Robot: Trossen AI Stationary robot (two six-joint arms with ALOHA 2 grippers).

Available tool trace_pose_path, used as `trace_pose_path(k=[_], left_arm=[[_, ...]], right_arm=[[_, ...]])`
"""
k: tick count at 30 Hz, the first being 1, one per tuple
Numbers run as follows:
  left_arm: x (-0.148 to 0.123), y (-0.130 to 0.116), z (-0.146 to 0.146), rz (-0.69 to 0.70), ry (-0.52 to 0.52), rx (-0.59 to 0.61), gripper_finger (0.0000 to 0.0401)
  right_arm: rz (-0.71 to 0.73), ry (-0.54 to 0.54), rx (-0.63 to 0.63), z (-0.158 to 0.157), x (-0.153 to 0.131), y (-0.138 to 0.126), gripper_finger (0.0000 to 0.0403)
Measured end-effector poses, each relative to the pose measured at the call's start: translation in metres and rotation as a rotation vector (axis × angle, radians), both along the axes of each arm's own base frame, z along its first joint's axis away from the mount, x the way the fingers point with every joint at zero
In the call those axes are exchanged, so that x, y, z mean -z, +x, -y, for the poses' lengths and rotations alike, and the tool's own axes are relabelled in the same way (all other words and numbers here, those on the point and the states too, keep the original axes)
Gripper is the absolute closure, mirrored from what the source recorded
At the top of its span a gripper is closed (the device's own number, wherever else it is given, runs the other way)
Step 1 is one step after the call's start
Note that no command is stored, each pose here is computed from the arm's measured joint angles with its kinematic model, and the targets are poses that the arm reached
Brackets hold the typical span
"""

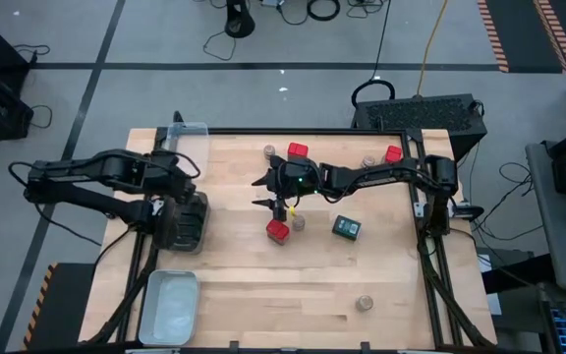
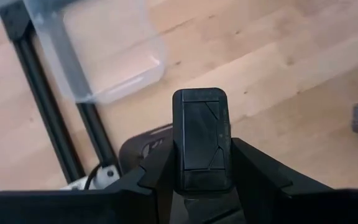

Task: Sort spices by type
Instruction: Put the black seasoning can into the black bin

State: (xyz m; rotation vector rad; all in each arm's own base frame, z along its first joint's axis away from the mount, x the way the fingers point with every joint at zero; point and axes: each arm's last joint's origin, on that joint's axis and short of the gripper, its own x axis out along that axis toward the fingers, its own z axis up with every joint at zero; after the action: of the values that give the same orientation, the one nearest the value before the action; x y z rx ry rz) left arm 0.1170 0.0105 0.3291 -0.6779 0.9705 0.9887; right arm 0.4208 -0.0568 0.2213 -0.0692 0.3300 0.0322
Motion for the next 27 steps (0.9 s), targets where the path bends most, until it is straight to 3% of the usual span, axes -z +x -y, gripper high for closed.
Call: trace_pose_path(k=[8,21,27], left_arm=[[0.015,-0.004,0.0,-0.064,-0.023,-0.099,0.0265],[0.016,-0.005,-0.004,-0.063,0.009,-0.149,0.0265],[0.015,-0.008,-0.012,-0.099,0.027,-0.116,0.0265]], right_arm=[[-0.007,0.001,0.0,0.0,0.001,0.0,0.0165],[-0.031,-0.017,-0.007,0.0,0.003,-0.001,0.0165],[-0.049,-0.018,-0.009,0.0,0.005,-0.002,0.0165]])
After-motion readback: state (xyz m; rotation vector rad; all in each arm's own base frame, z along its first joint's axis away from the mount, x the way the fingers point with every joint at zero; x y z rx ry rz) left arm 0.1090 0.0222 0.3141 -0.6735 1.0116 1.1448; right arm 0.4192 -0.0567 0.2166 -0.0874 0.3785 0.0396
